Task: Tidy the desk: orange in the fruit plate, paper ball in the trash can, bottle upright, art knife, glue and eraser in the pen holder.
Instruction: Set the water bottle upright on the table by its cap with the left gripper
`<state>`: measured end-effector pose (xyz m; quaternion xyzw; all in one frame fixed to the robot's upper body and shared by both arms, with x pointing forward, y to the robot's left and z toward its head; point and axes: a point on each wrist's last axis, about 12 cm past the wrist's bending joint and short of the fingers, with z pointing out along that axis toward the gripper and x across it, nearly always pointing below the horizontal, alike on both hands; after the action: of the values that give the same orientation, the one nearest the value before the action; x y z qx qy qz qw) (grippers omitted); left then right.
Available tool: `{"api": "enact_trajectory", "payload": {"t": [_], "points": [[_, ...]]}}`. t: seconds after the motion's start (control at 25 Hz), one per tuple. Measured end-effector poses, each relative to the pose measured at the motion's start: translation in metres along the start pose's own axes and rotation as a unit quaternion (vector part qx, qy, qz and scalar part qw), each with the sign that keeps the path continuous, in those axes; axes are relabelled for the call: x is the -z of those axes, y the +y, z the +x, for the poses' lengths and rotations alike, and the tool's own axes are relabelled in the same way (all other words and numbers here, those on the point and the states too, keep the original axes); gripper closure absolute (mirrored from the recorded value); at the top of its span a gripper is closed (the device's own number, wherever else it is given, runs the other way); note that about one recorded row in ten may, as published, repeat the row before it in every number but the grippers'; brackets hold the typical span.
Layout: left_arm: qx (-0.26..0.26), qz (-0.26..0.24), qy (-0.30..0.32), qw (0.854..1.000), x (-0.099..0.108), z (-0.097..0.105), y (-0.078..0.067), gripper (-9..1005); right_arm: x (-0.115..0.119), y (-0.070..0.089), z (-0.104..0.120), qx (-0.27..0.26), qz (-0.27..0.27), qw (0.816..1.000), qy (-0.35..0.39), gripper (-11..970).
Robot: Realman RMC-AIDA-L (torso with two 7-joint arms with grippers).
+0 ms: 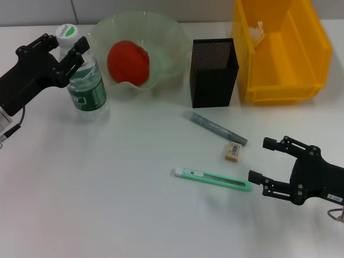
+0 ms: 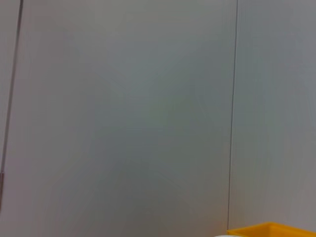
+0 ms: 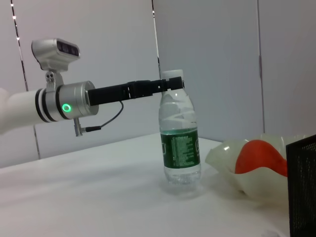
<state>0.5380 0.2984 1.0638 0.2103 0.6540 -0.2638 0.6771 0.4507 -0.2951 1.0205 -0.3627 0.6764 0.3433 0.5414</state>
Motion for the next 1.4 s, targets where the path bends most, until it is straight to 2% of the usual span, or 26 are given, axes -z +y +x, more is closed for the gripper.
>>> {"api": "enact_trajectory", "payload": {"t": [1.4], "points": [[-0.011,-0.004,0.022,1.0,-0.004,0.012,-0.007,553,-0.001,0.002,0.001,-0.003,-0.004,1.0,-0.001,135]]}}
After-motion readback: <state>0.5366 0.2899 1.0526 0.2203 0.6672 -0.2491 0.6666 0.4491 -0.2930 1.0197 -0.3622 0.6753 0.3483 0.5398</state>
